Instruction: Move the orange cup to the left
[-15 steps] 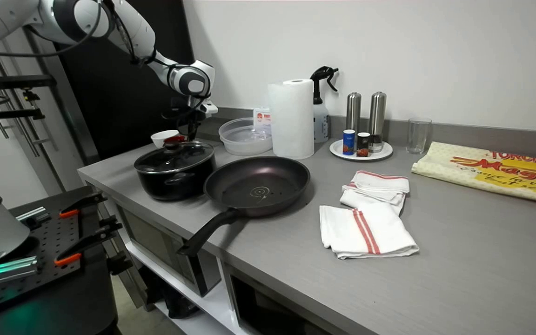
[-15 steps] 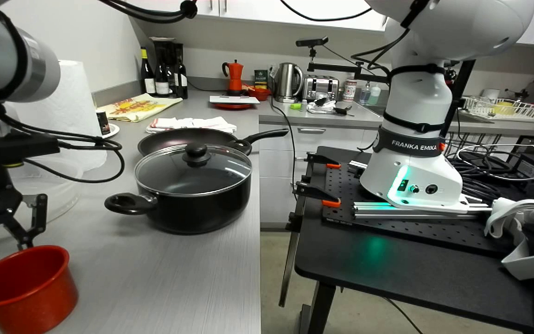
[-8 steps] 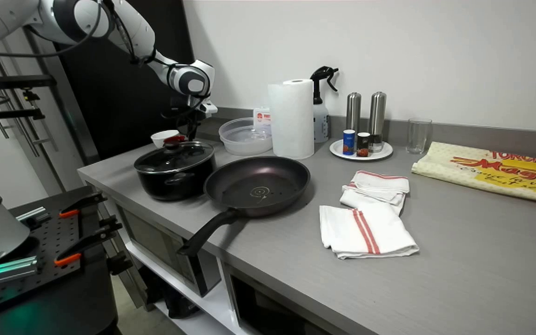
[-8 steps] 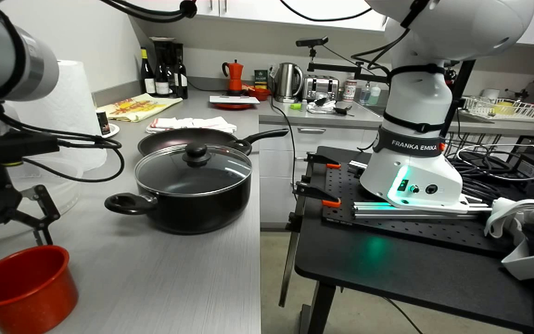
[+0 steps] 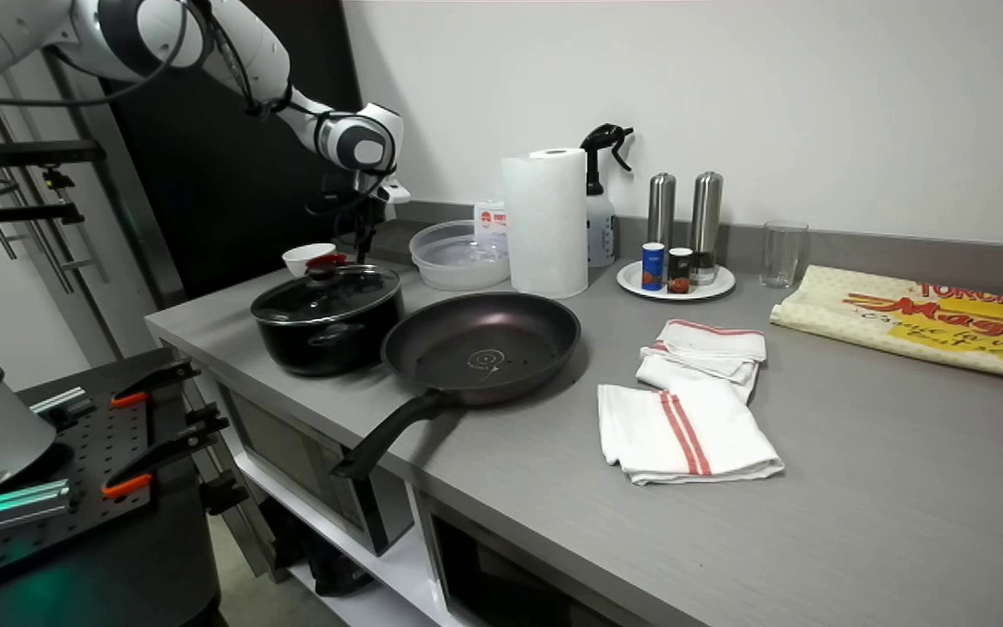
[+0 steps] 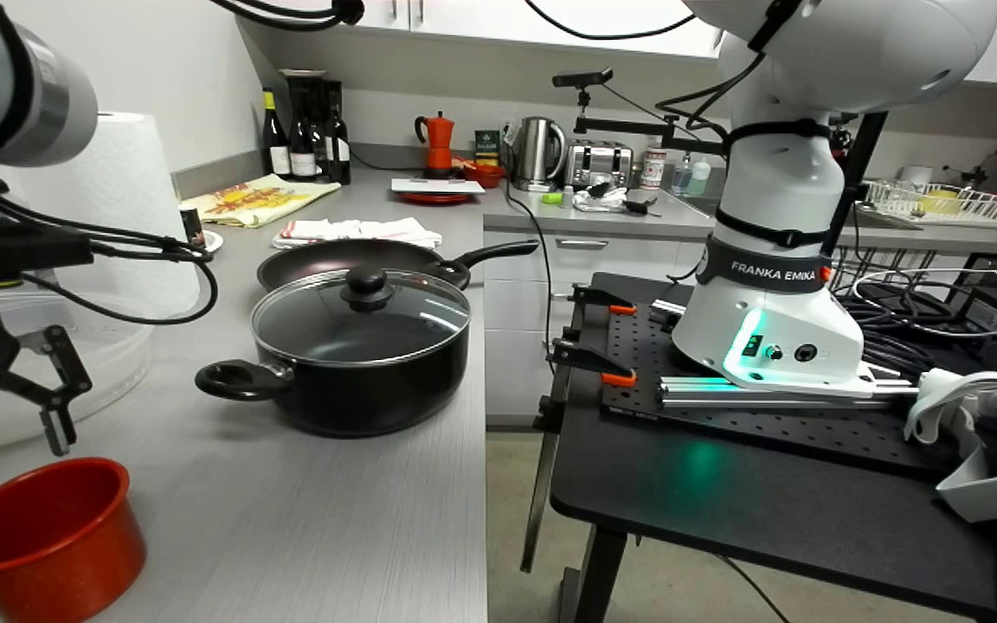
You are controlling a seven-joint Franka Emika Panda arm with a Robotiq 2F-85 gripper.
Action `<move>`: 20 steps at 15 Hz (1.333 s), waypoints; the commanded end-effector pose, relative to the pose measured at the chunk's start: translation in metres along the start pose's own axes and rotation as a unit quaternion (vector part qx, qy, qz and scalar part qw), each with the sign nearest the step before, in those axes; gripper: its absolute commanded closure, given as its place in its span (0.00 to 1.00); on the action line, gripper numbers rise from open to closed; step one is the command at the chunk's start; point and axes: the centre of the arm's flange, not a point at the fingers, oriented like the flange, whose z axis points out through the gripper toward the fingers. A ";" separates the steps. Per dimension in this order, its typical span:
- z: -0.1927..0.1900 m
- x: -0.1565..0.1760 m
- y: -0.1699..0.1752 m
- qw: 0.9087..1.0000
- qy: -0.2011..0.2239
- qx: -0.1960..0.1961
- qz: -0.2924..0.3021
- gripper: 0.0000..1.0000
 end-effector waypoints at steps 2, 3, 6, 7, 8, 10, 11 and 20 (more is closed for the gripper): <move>-0.022 0.004 0.000 1.000 0.020 -0.007 0.001 0.00; -0.027 0.005 0.002 1.000 0.022 -0.007 0.003 0.00; -0.043 0.008 0.009 0.999 0.036 -0.006 0.006 0.00; -0.051 0.007 0.013 0.999 0.042 -0.004 0.007 0.00; -0.059 0.006 0.016 0.999 0.048 -0.002 0.008 0.00; -0.077 0.001 0.023 0.998 0.062 0.000 0.007 0.00; -0.088 -0.003 0.028 0.998 0.069 -0.001 0.004 0.00; -0.154 -0.058 0.099 0.989 0.094 -0.075 -0.088 0.00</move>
